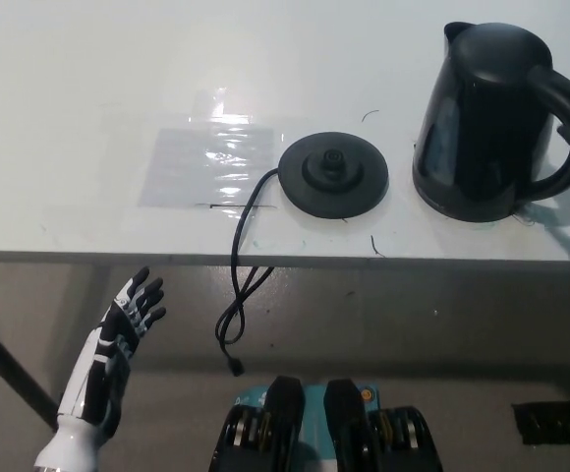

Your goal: A kettle and its base are kept separately on the desk infront of the robot and the robot uses its right hand to lift the kettle by its handle and places it on its base to align it correctly.

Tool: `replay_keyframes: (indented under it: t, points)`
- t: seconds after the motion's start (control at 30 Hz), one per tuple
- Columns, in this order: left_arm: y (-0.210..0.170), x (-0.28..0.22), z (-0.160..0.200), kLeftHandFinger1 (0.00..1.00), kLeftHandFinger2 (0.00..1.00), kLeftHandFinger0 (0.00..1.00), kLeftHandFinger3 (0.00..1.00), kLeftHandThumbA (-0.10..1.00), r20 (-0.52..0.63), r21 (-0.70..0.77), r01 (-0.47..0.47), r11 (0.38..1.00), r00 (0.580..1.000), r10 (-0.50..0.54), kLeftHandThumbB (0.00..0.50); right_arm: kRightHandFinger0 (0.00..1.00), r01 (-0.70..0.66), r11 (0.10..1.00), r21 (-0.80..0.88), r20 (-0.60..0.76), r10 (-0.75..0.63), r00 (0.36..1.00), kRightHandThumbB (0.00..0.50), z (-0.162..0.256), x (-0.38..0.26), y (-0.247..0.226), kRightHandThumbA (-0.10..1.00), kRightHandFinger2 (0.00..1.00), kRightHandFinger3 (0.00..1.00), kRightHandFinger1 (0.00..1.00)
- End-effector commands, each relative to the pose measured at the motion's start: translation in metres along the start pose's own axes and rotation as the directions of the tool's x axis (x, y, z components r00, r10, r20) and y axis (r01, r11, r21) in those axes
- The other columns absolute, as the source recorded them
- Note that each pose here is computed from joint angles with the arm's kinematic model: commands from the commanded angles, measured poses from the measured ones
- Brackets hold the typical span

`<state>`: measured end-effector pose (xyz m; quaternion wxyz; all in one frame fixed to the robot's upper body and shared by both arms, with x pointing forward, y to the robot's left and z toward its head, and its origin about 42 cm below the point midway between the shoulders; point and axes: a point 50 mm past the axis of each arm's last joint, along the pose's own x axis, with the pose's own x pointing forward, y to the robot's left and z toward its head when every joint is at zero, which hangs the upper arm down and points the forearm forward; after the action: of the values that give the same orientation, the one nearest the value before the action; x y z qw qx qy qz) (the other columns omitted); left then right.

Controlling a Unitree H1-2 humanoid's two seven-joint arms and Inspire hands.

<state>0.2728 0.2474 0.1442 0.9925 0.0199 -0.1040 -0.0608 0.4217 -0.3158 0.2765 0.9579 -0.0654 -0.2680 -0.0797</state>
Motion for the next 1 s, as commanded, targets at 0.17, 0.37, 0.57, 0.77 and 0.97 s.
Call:
replay_keyframes:
  t: [0.17, 0.37, 0.57, 0.77, 0.97]
  points:
    - [0.004, 0.004, 0.008, 1.0, 1.0, 1.0, 1.0, 1.0, 0.036, 0.008, 0.03, 1.0, 0.999, -0.03, 0.135, 1.0, -0.047, 0.982, 0.184, -0.046, 0.057, 0.997, 0.258, -0.01, 0.04, 0.003, 1.0, 1.0, 1.0, 1.0]
    - [0.005, 0.004, 0.006, 1.0, 1.0, 1.0, 1.0, 1.0, 0.032, 0.007, 0.032, 0.999, 0.999, -0.033, 0.157, 1.0, -0.028, 0.981, 0.19, -0.107, 0.049, 0.993, 0.236, -0.03, 0.041, 0.007, 1.0, 1.0, 1.0, 1.0]
    - [0.006, 0.005, 0.006, 1.0, 1.0, 1.0, 1.0, 1.0, 0.035, 0.014, 0.027, 1.0, 0.999, -0.027, 0.139, 1.0, -0.025, 0.981, 0.192, -0.147, 0.054, 0.988, 0.195, -0.045, 0.037, 0.006, 1.0, 1.0, 1.0, 1.0]
    - [0.008, 0.004, 0.006, 1.0, 1.0, 1.0, 1.0, 1.0, 0.034, 0.005, 0.024, 1.0, 0.999, -0.025, 0.153, 1.0, -0.021, 0.982, 0.19, -0.194, 0.059, 0.979, 0.215, -0.054, 0.033, 0.008, 1.0, 1.0, 1.0, 1.0]
    - [0.009, 0.001, 0.005, 1.0, 1.0, 1.0, 1.0, 1.0, 0.024, 0.021, 0.023, 1.0, 0.999, -0.023, 0.145, 1.0, -0.01, 0.979, 0.203, -0.219, 0.056, 0.974, 0.214, -0.059, 0.031, 0.007, 1.0, 1.0, 1.0, 1.0]
